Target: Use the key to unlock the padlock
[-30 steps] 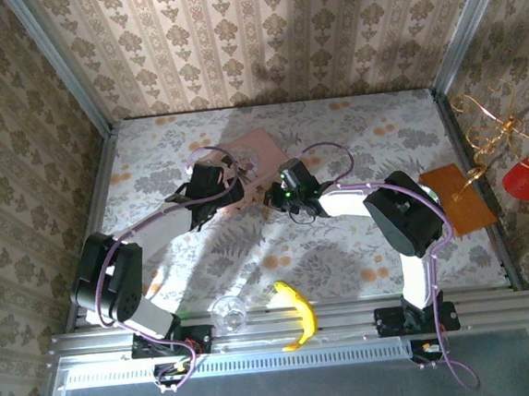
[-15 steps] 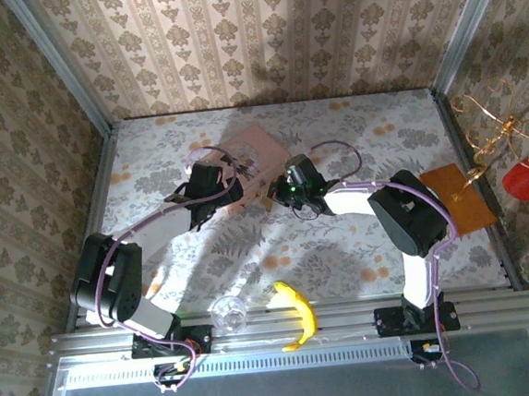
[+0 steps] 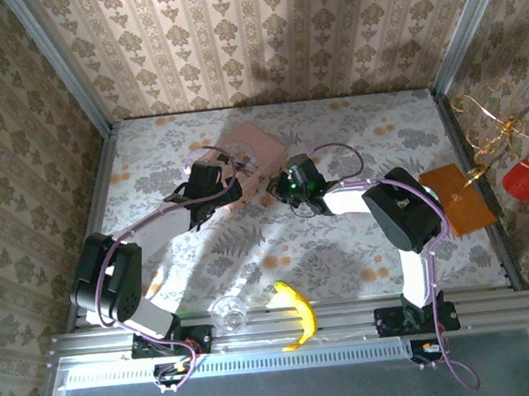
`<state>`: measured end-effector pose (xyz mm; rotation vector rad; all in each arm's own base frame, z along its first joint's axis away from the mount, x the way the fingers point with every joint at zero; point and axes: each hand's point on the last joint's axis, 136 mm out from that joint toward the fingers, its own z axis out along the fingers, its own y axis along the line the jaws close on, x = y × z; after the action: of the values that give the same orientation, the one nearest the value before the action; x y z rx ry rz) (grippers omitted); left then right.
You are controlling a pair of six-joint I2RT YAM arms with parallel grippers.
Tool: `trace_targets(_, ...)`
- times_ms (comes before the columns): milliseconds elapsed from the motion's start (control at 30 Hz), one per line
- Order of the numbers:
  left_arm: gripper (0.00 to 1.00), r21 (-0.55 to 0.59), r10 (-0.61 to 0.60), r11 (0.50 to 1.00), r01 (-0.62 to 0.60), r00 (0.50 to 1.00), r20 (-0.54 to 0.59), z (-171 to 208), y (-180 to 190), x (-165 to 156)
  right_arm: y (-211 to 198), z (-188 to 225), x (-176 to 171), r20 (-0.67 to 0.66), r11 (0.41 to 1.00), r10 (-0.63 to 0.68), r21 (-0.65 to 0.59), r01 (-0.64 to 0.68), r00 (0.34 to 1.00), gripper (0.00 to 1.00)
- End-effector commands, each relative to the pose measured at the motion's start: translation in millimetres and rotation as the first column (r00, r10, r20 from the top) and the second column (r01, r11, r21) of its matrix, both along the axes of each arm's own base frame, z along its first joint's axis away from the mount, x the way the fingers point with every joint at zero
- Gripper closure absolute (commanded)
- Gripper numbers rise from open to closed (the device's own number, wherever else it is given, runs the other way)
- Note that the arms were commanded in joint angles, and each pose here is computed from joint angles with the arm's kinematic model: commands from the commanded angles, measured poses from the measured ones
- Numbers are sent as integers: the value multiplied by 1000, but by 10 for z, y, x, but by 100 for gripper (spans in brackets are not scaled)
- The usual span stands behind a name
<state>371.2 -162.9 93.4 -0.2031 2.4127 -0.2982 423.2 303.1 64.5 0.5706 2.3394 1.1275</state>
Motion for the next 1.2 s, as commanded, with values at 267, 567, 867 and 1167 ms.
trace_targets(267,0,372,10,928,4,999,-36,45,337,-54,-127,64,280,63,991,-124,53,121,990,100)
trace_targets(567,5,437,-48,899,41,999,4,230,102,250,-146,12,250,53,991,-129,45,127,990,100)
trace_targets(867,17,466,-55,879,104,992,-117,-119,117,195,-241,-47,328,49,986,-163,44,161,985,100)
trace_targets(1167,41,433,-39,894,117,982,-185,-388,250,38,-261,10,491,69,976,-208,77,203,976,100)
